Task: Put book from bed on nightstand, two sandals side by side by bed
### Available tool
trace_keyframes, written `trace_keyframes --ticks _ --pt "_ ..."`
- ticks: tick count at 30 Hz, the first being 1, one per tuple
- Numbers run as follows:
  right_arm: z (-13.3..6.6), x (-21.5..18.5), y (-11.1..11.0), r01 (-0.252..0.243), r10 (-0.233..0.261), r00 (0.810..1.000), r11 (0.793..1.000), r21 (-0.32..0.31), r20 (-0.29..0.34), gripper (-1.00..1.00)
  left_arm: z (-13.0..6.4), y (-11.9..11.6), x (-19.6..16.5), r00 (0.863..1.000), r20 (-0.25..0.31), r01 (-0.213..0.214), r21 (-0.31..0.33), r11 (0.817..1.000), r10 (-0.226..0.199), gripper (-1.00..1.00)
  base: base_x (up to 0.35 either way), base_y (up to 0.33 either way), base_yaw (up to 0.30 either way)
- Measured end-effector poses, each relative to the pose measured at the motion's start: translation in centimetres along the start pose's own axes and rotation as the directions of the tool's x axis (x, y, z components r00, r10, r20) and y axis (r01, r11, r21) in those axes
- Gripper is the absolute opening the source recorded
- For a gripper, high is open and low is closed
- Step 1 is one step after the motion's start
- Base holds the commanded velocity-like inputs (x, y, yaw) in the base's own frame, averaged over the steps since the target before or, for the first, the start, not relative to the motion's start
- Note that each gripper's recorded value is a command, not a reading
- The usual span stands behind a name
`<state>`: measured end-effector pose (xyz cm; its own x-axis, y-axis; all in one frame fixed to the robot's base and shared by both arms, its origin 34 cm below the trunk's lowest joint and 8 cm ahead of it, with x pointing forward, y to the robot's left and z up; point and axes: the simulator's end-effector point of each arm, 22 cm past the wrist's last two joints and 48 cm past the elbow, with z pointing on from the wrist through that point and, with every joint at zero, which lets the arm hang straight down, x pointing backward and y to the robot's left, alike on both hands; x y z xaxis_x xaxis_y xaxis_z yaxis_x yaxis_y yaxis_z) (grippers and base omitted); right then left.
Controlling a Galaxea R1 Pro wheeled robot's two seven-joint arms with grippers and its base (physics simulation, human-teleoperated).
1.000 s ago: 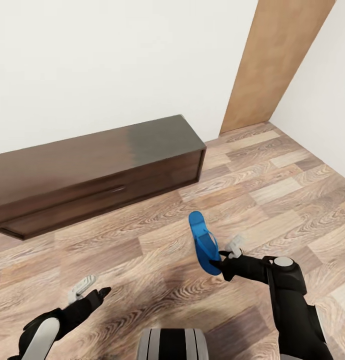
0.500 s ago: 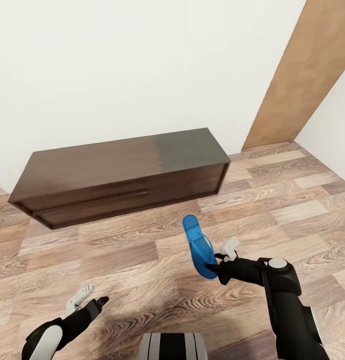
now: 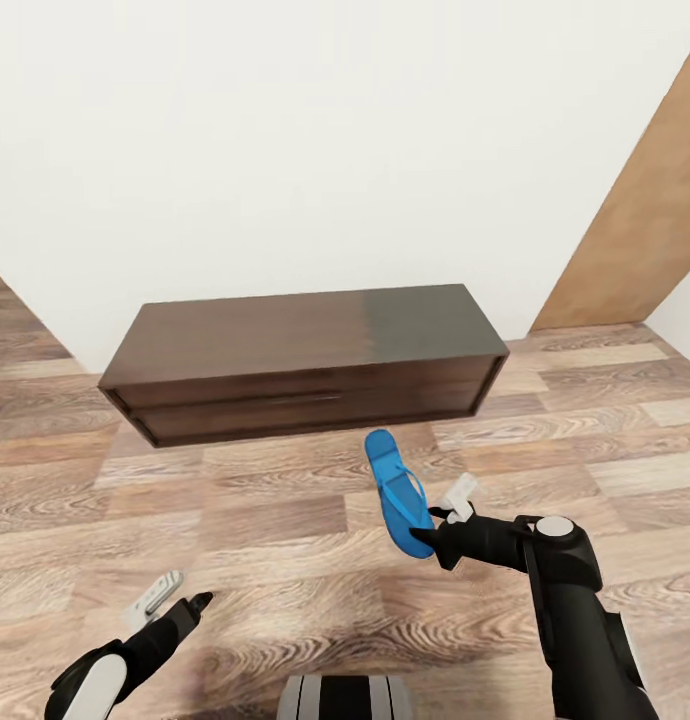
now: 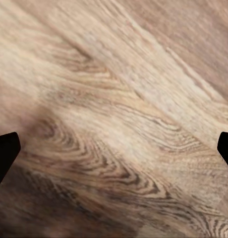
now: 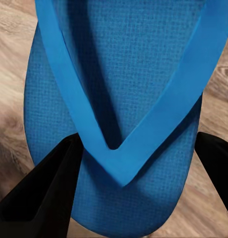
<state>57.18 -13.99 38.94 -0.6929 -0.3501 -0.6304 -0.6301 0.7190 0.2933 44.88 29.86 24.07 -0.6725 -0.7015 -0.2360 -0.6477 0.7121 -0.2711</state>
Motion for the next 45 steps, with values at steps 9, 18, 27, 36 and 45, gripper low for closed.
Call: trace_keyframes --ticks 9,18,27,36,45 --pt "-1.2 -1.5 0.3 0.022 -0.022 0.999 1.0 0.013 0.026 -1.0 -0.9 -0.7 -0.9 1.0 0.025 0.0 0.018 1.0 -0.001 1.0 0.0 0.0 0.29" --pt "-2.5 -2.9 0.7 0.044 -0.045 0.998 0.999 0.026 0.052 -1.0 -0.8 0.0 -0.6 1.0 0.015 0.012 0.004 1.0 -0.012 1.0 0.0 0.0 0.29" --pt "-3.4 -4.2 1.9 0.079 -0.08 0.994 0.997 0.025 0.069 -1.0 -1.0 -0.3 -1.8 0.997 0.069 0.046 0.011 0.999 -0.046 1.0 0.0 0.0 0.29" --pt "-4.6 -5.9 2.7 0.077 -0.079 0.993 0.997 0.026 0.089 -1.0 -1.9 -2.1 -2.6 0.994 0.092 0.056 0.057 0.997 -0.061 1.0 0.0 0.0 0.29" --pt "-4.3 -9.4 3.9 0.056 -0.064 0.996 0.992 0.109 0.068 -1.0 -3.0 -6.2 -2.6 0.991 0.102 0.067 0.153 0.986 -0.083 1.0 0.0 0.0 0.29"
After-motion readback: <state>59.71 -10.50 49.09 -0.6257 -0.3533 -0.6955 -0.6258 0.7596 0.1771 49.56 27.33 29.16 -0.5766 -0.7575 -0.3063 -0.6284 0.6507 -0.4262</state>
